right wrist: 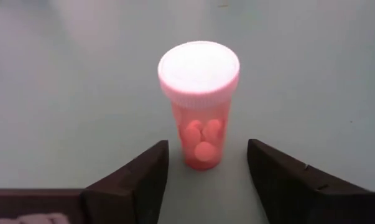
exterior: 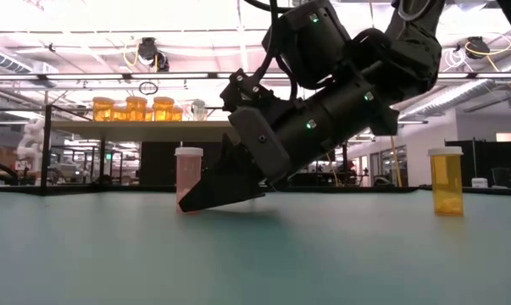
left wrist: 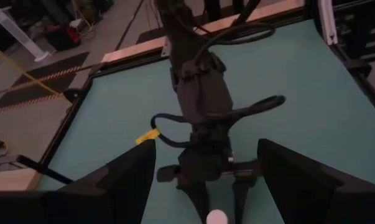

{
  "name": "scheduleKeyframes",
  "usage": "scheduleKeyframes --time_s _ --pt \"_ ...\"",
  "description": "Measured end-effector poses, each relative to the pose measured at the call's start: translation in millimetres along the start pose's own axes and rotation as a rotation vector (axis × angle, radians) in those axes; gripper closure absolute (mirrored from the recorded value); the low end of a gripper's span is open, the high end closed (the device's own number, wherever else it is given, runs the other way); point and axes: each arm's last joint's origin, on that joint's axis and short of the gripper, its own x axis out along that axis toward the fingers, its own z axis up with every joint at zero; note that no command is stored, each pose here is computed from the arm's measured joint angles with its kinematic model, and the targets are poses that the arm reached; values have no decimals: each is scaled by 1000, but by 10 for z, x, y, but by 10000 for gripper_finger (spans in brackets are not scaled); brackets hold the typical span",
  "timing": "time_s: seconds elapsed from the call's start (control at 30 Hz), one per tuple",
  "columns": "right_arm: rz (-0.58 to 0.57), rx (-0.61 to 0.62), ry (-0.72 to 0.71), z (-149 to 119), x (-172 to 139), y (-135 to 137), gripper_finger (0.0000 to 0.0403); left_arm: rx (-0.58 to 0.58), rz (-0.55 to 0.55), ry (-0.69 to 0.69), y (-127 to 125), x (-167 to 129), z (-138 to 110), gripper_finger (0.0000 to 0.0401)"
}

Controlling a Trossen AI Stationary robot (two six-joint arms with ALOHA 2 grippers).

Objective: Pick and place medicine bottles onto shelf by color
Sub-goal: Put the small pink pill bottle on the shelf aligned with the other small yellow pill bottle

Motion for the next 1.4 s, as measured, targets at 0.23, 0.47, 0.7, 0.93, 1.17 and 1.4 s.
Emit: scheduleKeyframes --time_s 0.23,0.47,0.7,0.93,1.17,1.4 --pt "15 -19 -18 14 4 0 212 0 -18 1 -5 -1 0 121" --pt "17 -14 -53 -32 59 -5 230 -1 -18 1 -4 -1 0 121" --pt "28 10 -115 -161 174 -14 239 -18 -20 -2 -11 -5 3 121" --pt "24 -7 -118 -168 175 -3 239 -15 -26 -3 -25 -16 2 121" --pt "22 -52 -116 -180 171 25 239 -15 -25 -3 -25 -16 2 121" --pt "22 -71 -111 -189 169 38 252 -16 -25 -3 -25 -16 2 121"
